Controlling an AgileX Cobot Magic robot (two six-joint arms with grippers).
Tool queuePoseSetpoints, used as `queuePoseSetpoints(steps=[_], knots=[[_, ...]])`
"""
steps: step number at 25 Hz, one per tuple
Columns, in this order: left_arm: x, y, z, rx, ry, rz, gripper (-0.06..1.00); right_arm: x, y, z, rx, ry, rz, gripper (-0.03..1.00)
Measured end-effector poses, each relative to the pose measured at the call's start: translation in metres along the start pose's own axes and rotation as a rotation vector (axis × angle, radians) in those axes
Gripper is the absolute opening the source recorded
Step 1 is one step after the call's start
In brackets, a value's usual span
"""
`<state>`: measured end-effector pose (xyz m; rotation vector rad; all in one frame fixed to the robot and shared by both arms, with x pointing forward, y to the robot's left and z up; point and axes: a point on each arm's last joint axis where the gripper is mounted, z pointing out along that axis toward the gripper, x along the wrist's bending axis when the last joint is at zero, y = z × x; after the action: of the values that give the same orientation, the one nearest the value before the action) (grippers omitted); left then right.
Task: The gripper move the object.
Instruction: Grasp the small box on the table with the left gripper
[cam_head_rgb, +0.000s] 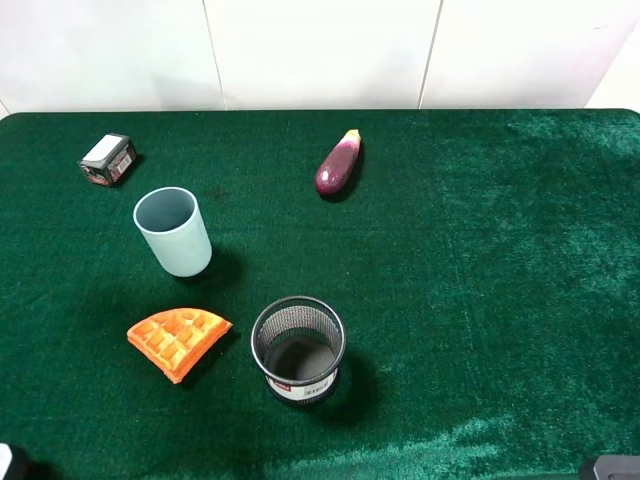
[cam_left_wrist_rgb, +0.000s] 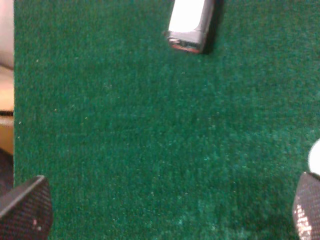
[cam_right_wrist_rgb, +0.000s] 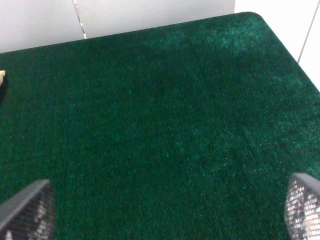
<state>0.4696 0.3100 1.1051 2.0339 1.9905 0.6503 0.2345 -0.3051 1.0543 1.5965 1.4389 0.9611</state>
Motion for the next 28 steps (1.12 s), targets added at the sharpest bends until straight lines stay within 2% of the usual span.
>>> queuePoseSetpoints(steps=[9,18,23,28], knots=[[0.015,0.016,0.047,0.044,0.021,-0.011,0.98,0.000,0.000,0.000,0.000,0.000,0.000,0.70],[0.018,0.031,0.111,0.045,-0.049,0.010,0.98,0.000,0.000,0.000,0.000,0.000,0.000,0.70],[0.014,0.038,0.146,0.047,-0.063,0.022,0.98,0.000,0.000,0.000,0.000,0.000,0.000,0.70],[0.016,0.060,0.169,0.031,-0.065,0.060,0.98,0.000,0.000,0.000,0.000,0.000,0.000,0.70]])
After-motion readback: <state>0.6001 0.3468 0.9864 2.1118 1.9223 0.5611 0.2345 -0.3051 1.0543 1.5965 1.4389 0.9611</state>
